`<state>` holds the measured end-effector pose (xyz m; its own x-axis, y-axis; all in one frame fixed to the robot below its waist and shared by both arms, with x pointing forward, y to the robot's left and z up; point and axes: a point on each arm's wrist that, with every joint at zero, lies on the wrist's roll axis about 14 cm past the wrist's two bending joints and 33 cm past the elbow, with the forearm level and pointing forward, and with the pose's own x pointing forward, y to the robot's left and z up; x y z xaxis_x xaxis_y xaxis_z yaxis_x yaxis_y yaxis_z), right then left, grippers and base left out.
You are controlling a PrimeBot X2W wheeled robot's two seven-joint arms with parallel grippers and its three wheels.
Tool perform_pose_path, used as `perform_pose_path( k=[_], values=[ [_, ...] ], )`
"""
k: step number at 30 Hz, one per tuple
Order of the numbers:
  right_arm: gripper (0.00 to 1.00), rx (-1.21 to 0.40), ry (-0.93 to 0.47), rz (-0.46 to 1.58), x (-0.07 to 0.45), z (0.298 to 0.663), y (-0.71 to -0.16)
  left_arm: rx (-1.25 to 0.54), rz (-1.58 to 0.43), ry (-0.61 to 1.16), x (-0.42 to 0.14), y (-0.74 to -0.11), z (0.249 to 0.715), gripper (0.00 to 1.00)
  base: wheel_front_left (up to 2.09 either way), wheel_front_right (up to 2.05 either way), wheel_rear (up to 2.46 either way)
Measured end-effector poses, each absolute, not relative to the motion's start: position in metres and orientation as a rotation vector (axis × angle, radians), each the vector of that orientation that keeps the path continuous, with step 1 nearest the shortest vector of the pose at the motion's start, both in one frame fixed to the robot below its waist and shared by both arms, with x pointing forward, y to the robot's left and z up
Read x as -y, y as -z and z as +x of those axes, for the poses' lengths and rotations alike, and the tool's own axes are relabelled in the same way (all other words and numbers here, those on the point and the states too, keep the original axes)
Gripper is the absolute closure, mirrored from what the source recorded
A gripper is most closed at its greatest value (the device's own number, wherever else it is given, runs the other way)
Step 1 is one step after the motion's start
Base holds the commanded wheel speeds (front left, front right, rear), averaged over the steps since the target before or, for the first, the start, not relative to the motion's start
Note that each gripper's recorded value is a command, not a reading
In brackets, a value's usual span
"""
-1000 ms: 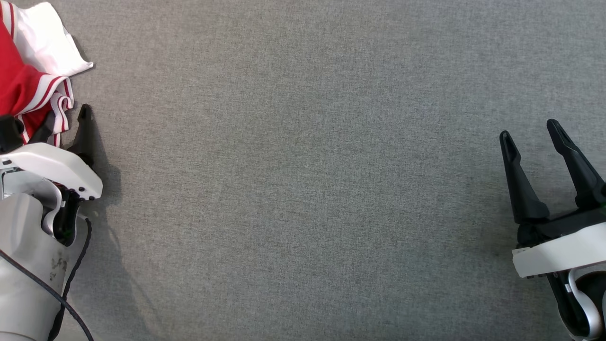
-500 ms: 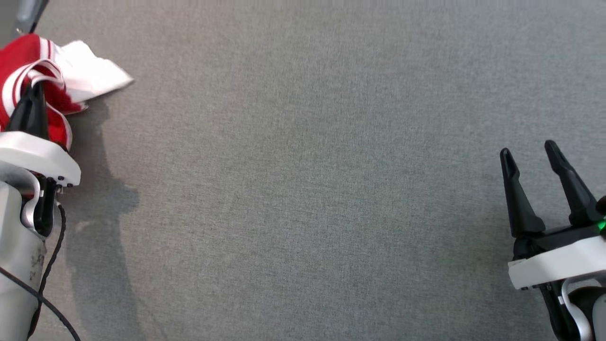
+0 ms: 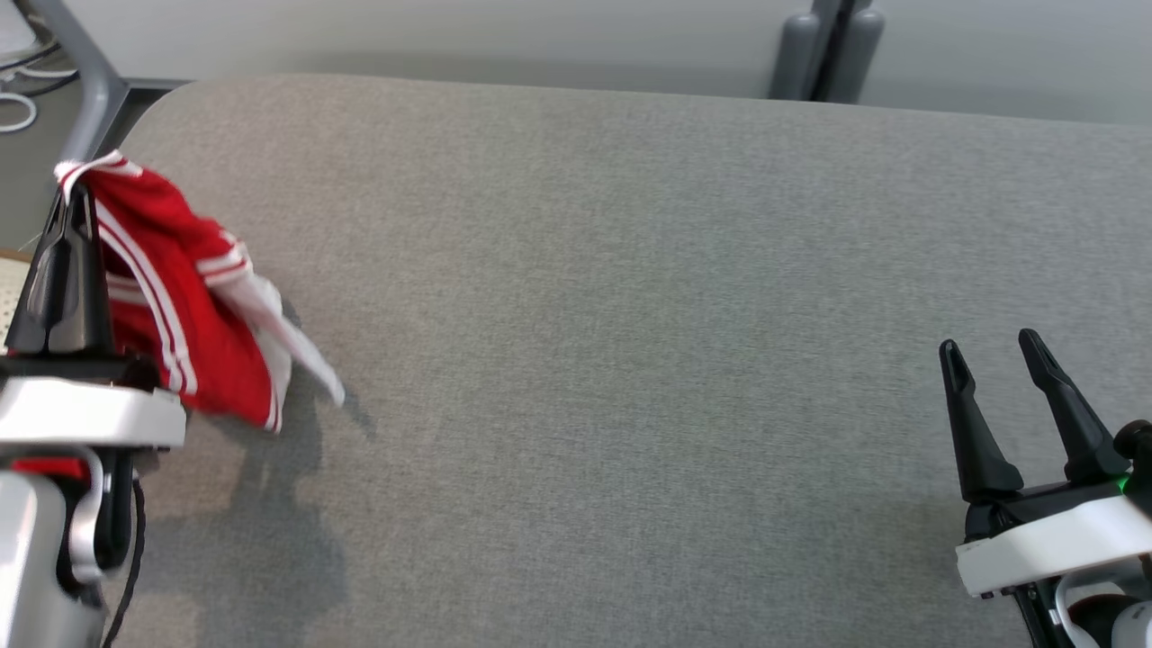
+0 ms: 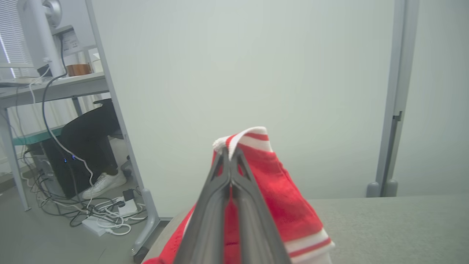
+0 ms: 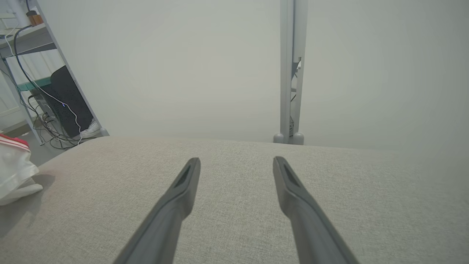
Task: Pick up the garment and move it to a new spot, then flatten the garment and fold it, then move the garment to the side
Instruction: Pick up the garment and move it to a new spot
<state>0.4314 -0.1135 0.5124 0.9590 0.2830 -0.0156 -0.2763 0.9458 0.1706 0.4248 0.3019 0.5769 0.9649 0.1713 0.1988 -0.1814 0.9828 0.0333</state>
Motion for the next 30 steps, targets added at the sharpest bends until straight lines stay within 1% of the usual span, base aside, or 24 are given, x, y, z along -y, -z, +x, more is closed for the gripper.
perform_pose_path(
  k=[7, 13, 18, 27, 30],
  values=[
    [0.0, -0.016, -0.223, 0.163, 0.135, 0.416, -0.522, 0.194, -0.006, -0.131, -0.263, -0.582, 0.398, 1.0, 0.0, 0.0, 0.0],
    [0.0, -0.001, -0.165, 0.139, 0.155, 0.403, -0.528, 0.181, -0.066, -0.027, -0.219, -0.58, 0.397, 1.0, 0.0, 0.0, 0.0],
    [0.0, 0.019, -0.111, 0.134, 0.174, 0.393, -0.535, 0.171, -0.115, 0.122, -0.169, -0.578, 0.408, 1.0, 0.0, 0.0, 0.0],
    [0.0, 0.038, 0.014, 0.125, 0.215, 0.377, -0.541, 0.285, -0.194, 0.472, -0.054, -0.615, 0.444, 1.0, 0.0, 0.0, 0.0],
    [0.0, 0.03, 0.056, 0.128, 0.226, 0.373, -0.536, 0.284, -0.202, 0.587, -0.015, -0.617, 0.453, 1.0, 0.0, 0.0, 0.0]
  ],
)
